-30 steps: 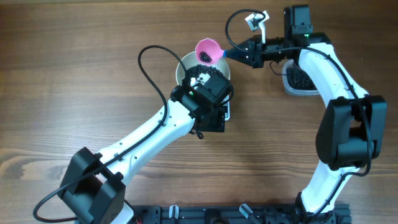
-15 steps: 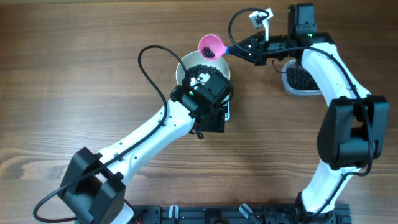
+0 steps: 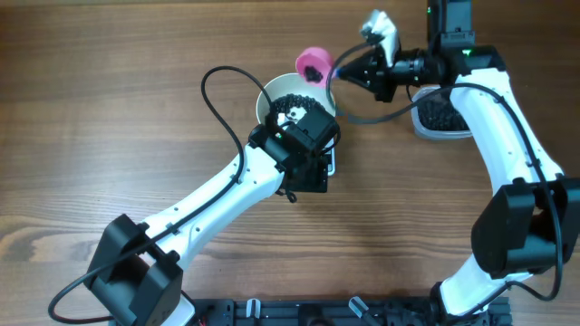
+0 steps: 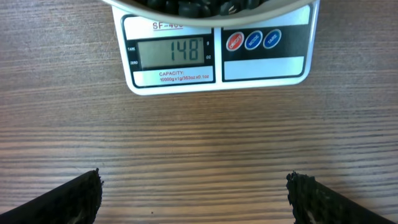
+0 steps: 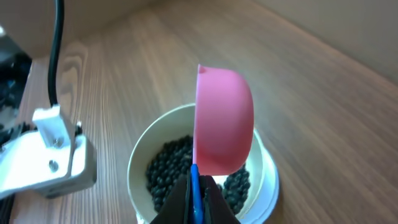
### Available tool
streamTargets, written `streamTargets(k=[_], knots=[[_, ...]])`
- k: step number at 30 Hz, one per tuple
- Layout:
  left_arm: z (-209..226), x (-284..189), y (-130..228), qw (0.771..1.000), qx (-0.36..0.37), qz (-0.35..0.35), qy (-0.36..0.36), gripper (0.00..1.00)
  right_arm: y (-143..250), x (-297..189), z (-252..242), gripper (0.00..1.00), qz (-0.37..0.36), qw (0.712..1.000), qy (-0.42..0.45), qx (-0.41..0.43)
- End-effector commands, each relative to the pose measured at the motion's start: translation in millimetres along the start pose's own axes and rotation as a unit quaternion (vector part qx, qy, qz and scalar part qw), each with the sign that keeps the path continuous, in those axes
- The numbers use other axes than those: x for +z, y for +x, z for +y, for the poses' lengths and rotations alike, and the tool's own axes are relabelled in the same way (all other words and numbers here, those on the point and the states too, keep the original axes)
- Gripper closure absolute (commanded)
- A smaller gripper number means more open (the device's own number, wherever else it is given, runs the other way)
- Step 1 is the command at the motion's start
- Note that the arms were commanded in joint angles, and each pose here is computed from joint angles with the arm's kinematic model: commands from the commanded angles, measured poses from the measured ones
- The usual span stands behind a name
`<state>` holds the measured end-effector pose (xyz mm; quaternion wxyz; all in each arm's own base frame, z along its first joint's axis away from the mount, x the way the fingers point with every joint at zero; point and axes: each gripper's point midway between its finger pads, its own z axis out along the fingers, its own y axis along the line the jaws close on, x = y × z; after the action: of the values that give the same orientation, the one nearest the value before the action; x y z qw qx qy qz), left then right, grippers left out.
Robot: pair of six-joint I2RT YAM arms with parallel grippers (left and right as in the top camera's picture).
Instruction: Scoop item into bowl and weigh 150g on scale
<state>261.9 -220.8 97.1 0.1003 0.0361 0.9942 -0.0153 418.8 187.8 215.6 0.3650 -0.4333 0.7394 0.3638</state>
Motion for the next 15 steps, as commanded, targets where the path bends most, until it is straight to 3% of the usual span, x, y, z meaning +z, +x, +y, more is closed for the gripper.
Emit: streamTargets(k=[1, 15], knots=[[2, 4, 1, 1.000, 0.000, -0.001, -0.011, 0.00, 5, 4, -1, 0.96, 0.034, 0.997, 0.023, -0.070], [2, 4, 1, 1.000, 0.000, -0.001, -0.011, 0.00, 7, 6, 0, 0.96, 0.043, 0.996, 0.027, -0.080]])
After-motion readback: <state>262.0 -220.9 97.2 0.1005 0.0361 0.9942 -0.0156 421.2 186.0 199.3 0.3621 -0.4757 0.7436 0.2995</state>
